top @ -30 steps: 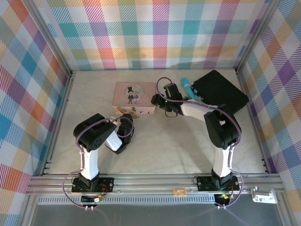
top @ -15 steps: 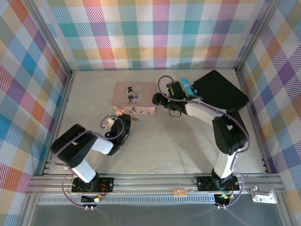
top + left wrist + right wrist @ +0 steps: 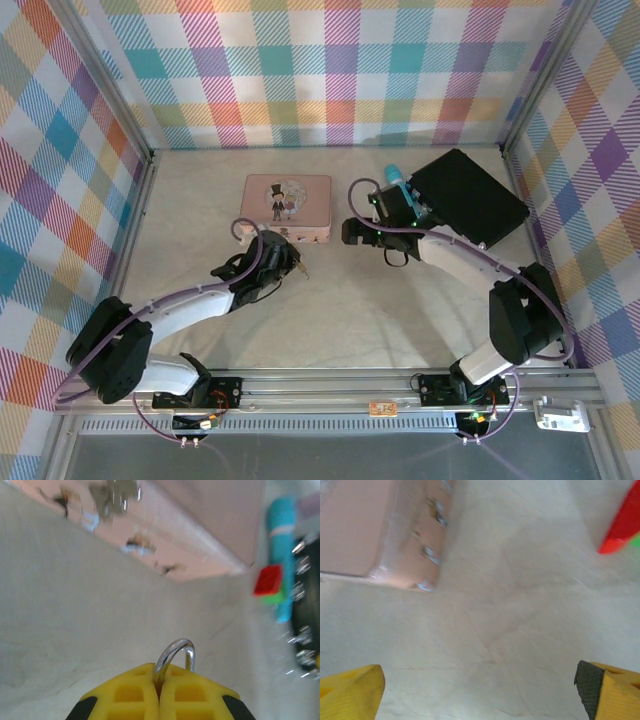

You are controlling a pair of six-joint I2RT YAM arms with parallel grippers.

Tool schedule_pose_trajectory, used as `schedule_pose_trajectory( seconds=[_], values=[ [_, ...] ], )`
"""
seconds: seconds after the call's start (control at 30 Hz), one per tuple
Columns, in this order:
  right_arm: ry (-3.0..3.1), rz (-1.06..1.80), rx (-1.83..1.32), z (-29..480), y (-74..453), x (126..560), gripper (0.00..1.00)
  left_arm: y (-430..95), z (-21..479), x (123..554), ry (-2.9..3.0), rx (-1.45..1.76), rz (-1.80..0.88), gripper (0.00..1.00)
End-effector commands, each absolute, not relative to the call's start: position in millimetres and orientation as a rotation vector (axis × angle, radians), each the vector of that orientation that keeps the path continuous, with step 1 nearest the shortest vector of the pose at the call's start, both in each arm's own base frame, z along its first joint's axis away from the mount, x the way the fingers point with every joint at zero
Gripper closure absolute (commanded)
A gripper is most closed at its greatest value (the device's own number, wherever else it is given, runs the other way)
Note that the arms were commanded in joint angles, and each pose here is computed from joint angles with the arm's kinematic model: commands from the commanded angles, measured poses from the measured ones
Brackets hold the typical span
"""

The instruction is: Unlock the padlock with the key

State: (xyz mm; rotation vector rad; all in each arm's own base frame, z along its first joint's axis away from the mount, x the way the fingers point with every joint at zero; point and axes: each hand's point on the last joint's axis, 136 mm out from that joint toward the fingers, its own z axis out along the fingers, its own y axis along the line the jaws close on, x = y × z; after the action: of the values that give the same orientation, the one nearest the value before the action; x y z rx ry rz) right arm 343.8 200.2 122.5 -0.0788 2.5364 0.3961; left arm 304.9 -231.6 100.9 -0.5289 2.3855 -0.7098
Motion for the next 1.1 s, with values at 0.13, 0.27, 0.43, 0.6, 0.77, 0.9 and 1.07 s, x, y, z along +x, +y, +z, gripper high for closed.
schedule_pose_trajectory(
  seconds=[0.13, 0.27, 0.43, 0.6, 0.77, 0.9, 1.07],
  values=[
    [2.472, 0.298, 0.014, 137.6, 159.9, 332.4, 0.00, -268.6, 61.2, 283.0, 2.628, -0.216, -0.573, 1.00],
    [2.455, 0.230, -0.011, 139.7, 145.7, 329.2, 0.00, -280.1, 49.0, 285.6, 2.671, -0.179, -0.535, 1.00],
    [2.403, 0.144, -0.014, 136.9, 120.1, 336.7, 0.01, -286.4, 36.7, 288.0, 2.699, -0.169, -0.527, 0.72],
    [2.336, 0.054, 0.084, 133.1, 75.2, 355.6, 0.01, -279.3, 53.3, 293.9, 2.645, -0.198, -0.493, 0.43],
    [2.257, -0.060, 0.211, 124.0, 23.6, 372.0, 0.01, -251.9, 93.6, 302.4, 2.493, -0.215, -0.410, 0.19],
    [2.229, -0.098, 0.182, 105.1, 7.7, 383.9, 0.01, -214.1, 134.1, 311.4, 2.357, -0.177, -0.216, 0.06],
    [2.024, -0.115, 0.078, 105.7, 8.0, 402.0, 0.01, -146.5, 173.7, 328.1, 2.241, -0.173, 0.118, 0.00]
  ],
)
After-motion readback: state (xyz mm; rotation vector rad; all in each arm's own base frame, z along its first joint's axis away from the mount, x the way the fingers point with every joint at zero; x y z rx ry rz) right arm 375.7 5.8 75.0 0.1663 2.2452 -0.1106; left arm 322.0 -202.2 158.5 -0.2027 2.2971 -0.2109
